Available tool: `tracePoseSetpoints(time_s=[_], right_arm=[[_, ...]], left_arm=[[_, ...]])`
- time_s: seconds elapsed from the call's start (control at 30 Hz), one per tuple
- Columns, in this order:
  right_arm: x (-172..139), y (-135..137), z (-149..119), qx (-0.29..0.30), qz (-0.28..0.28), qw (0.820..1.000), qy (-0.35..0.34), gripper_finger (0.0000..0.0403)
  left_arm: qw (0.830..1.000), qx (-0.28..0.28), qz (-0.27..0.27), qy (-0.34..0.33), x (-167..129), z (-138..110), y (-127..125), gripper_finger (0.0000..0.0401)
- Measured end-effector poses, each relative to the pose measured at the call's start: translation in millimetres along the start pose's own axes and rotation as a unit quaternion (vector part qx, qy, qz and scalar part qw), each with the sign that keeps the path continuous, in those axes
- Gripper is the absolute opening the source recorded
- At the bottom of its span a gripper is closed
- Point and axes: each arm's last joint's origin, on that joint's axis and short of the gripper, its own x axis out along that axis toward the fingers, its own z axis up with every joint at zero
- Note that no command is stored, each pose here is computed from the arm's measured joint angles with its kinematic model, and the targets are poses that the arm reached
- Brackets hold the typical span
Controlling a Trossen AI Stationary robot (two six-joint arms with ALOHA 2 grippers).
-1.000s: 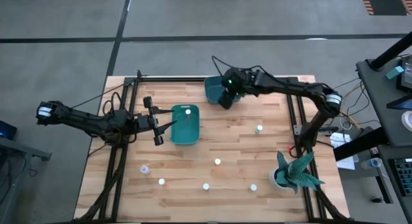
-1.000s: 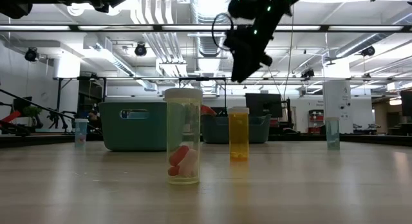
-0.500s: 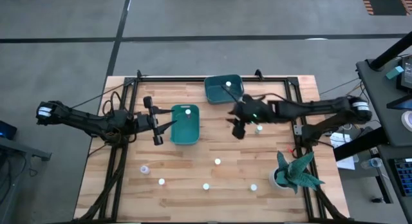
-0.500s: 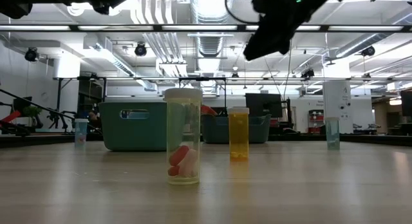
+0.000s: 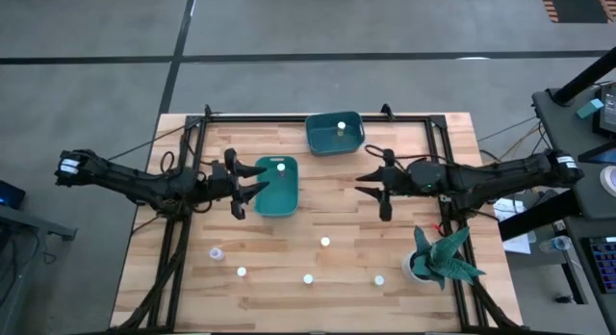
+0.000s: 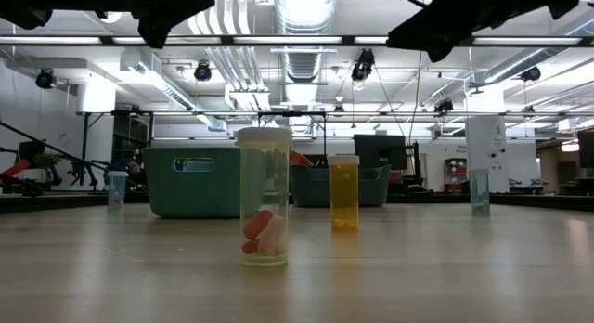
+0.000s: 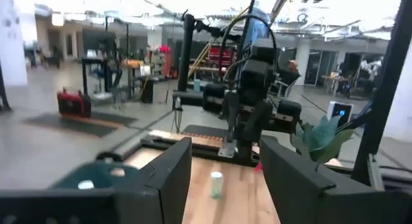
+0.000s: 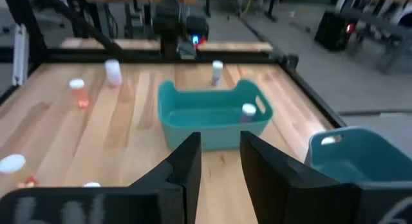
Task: Pick and place medicine bottles into bin by pill shape (circle, oval)
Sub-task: Put the left blue capsule pill bottle into the green bin
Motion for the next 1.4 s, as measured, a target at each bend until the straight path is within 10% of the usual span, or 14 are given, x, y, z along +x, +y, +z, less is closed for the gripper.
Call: tracePoseSetpoints(time_s=[0.43, 0.77, 1.4], right_arm=[[-27.7, -4.5, -12.2, -0.027, -0.002, 0.997, -0.076, 0.0078], [-30.4, -3.7, -17.6, -0.048, 0.011, 0.996, -0.077, 0.0077], [-29.2, -3.3, -25.2, -0.073, 0.010, 0.995, -0.067, 0.0077]], left_arm=[[0.983, -0.158, 0.084, 0.053, 7.0, -21.2, 2.4, 0.0169], [0.932, -0.223, 0.220, 0.181, 3.8, -21.8, 7.5, 0.0169], [0.708, -0.200, 0.483, 0.474, 10.8, -13.6, 51.7, 0.0168]])
